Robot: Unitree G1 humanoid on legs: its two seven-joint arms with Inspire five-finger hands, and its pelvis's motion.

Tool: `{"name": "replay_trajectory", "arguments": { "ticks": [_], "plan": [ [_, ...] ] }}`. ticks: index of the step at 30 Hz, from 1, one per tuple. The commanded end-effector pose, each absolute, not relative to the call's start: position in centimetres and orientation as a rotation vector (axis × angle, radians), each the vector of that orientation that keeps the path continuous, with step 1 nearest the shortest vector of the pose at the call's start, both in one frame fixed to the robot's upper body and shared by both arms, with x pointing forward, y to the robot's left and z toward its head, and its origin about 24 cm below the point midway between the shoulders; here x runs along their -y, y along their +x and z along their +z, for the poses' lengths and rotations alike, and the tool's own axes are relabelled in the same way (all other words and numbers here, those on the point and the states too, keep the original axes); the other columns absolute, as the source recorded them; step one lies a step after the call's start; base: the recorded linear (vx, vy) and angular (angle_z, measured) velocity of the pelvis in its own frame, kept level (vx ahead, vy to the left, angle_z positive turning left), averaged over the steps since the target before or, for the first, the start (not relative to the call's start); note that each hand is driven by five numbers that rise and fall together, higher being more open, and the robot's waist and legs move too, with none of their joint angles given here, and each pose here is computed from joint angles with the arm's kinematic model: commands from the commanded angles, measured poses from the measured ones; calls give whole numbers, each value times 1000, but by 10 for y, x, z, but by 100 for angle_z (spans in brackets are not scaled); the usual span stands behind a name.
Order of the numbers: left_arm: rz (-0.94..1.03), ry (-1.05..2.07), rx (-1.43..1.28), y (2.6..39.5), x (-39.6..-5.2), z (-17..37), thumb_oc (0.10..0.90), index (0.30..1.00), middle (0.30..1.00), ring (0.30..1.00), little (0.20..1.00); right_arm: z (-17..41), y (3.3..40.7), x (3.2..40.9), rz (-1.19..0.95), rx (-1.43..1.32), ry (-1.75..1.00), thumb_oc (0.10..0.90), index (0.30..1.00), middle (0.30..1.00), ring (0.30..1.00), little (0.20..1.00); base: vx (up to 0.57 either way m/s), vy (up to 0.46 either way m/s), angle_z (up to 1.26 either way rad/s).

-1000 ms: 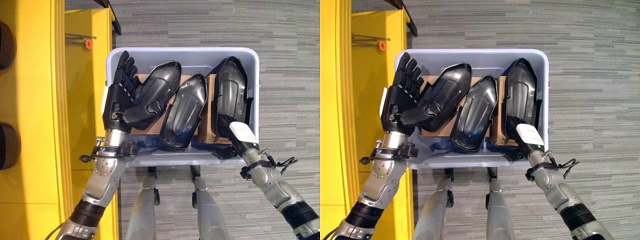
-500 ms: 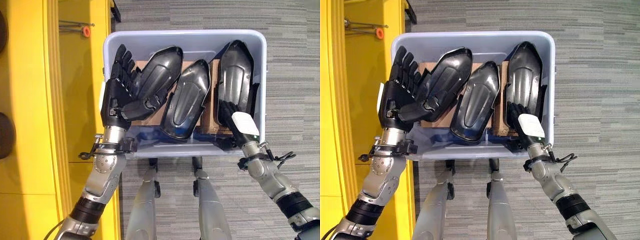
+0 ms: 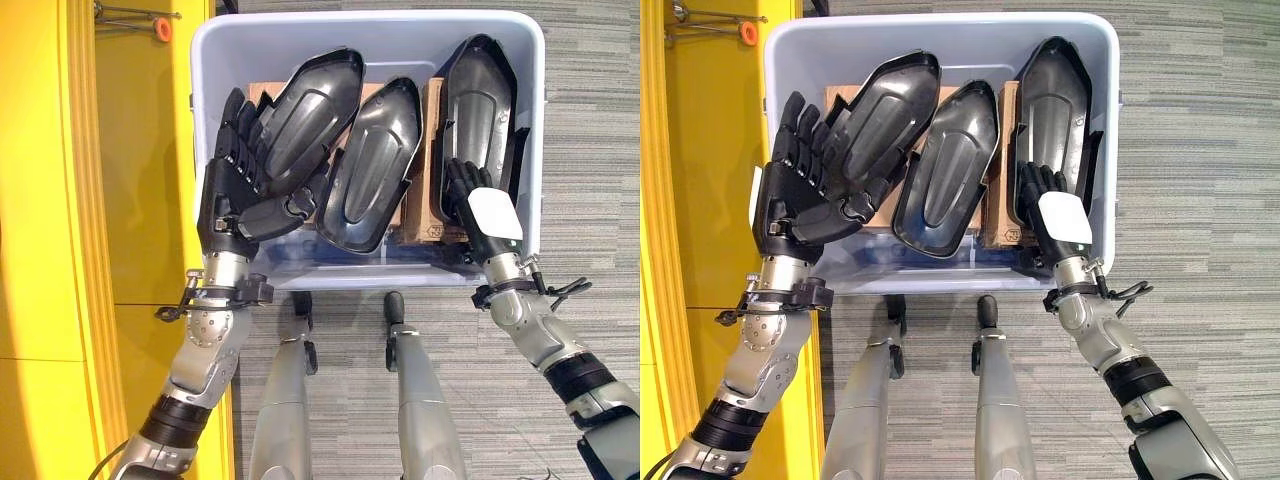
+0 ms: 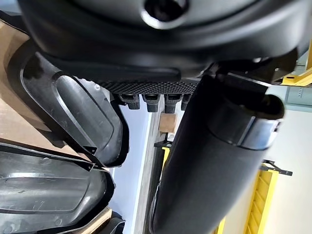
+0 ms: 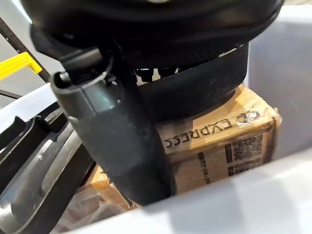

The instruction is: Move parts from the plastic box to the shelf.

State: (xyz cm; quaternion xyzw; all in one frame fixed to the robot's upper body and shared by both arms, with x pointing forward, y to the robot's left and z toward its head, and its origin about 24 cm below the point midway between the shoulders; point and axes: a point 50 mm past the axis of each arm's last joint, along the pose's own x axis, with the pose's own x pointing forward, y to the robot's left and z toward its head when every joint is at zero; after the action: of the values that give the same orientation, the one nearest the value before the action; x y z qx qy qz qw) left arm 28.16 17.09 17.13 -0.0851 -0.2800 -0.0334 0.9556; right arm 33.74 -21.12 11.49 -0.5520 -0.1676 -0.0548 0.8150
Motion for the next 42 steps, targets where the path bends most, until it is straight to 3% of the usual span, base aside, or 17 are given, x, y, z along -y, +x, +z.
{"name": "replay_trajectory", "arguments": {
  "ticks": [1,25,42],
  "plan": [
    [-122,-205,850,260,-167,217,900,1000,1000,1000,1000,72,332,226,-33,108,-1204,400,300,300,300,300,0,0,0],
    [-145,-68,677,262,-176,181,900,1000,1000,1000,1000,86,278,215,48,283,-1075,400,300,300,300,300,39,15,5],
    [-71,-30,548,253,-202,151,900,1000,1000,1000,1000,154,273,225,-45,527,-1172,400,300,300,300,300,69,3,2]
  ]
}}
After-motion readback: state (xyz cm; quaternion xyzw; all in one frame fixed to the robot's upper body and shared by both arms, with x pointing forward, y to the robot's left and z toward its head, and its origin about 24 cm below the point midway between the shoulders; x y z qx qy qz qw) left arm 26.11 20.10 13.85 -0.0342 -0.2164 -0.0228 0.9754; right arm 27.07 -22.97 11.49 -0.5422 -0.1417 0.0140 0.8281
